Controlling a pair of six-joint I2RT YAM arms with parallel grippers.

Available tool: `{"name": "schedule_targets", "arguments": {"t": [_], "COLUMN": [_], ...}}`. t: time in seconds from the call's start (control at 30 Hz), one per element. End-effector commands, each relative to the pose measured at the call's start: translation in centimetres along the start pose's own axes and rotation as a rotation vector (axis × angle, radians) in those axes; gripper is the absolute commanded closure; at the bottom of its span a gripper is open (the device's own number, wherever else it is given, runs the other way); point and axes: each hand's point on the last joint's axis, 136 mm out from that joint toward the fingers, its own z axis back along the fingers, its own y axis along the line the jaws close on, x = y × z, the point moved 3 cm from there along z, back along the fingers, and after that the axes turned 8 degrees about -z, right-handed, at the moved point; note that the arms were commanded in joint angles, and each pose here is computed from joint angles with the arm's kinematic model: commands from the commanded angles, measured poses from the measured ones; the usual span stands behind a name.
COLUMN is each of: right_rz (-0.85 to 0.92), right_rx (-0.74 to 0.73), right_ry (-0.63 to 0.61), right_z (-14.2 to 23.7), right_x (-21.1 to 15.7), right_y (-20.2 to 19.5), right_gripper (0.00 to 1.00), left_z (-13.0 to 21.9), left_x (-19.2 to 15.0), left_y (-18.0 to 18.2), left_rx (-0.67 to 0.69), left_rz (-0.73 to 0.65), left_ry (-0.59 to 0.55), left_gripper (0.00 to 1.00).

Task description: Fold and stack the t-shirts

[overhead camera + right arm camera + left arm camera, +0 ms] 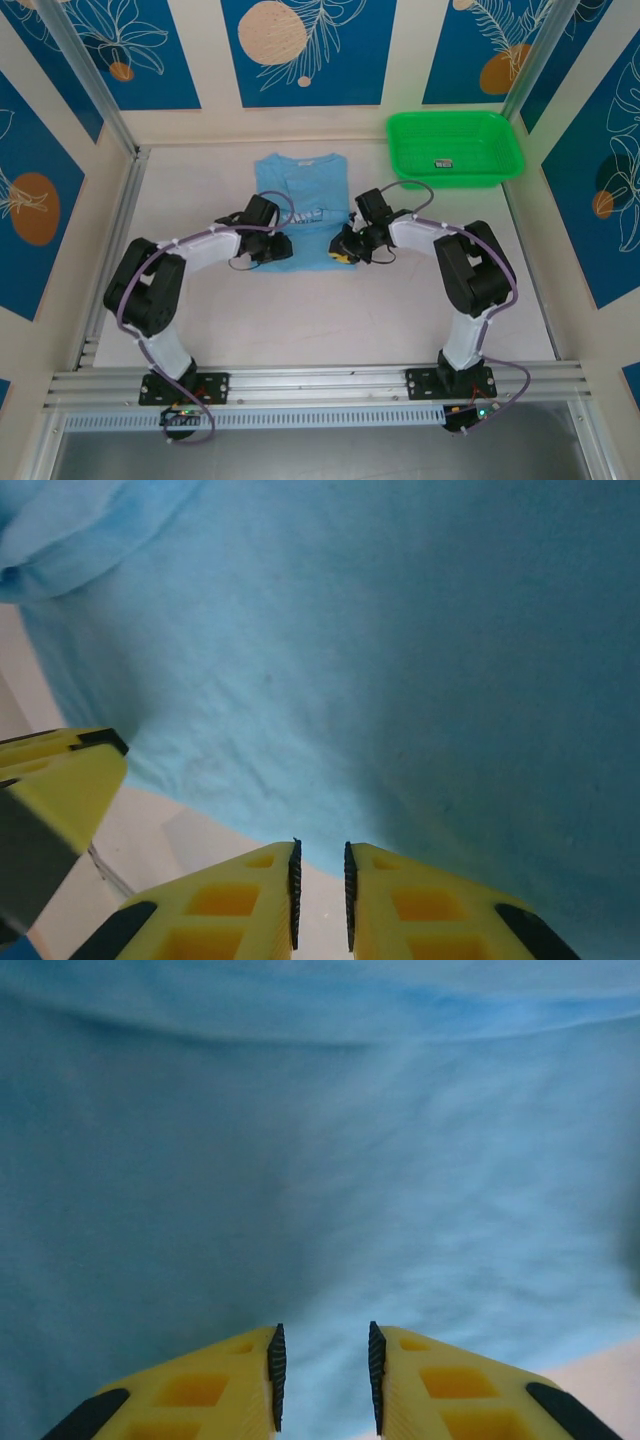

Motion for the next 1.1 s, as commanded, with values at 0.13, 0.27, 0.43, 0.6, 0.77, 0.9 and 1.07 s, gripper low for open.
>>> {"name": "schedule_targets", "arguments": {"t": [0.13, 0.27, 0.43, 0.6, 0.77, 0.9, 1.07], "right_rz": [0.009, 0.052, 0.11, 0.128, 0.169, 0.202, 0.259], "right_rx": [-0.103, -0.176, -0.246, -0.288, -0.217, -0.195, -0.212], "right_ry": [0.039, 0.053, 0.051, 0.026, -0.019, -0.078, -0.078], "right_z": [-2.1, -1.8, -0.8, 0.5, 2.6, 3.9, 2.9], "right_x": [-3.3, -6.9, -11.7, -14.3, -15.0, -14.1, -12.4], "right_y": [-3.7, -5.8, -8.2, -9.7, -7.9, -5.8, -3.0], "right_gripper": [0.79, 0.79, 0.77, 0.73, 0.68, 0.72, 0.82], "left_z": [-1.4, 0.4, 2.8, 4.8, 8.3, 10.5, 10.3], "left_x": [-4.9, -8.9, -13.3, -16.3, -15.9, -13.9, -11.0], "left_y": [2.0, 2.4, 3.3, 4.3, 3.8, 2.3, 1.1], "left_rx": [0.045, 0.095, 0.102, 0.114, 0.068, 0.024, 0.059], "left_rz": [0.023, -0.024, -0.012, -0.01, -0.007, -0.037, -0.063], "left_ry": [0.091, 0.115, 0.107, 0.097, 0.008, -0.072, -0.104], "left_gripper": [0.71, 0.69, 0.68, 0.66, 0.65, 0.64, 0.65]}}
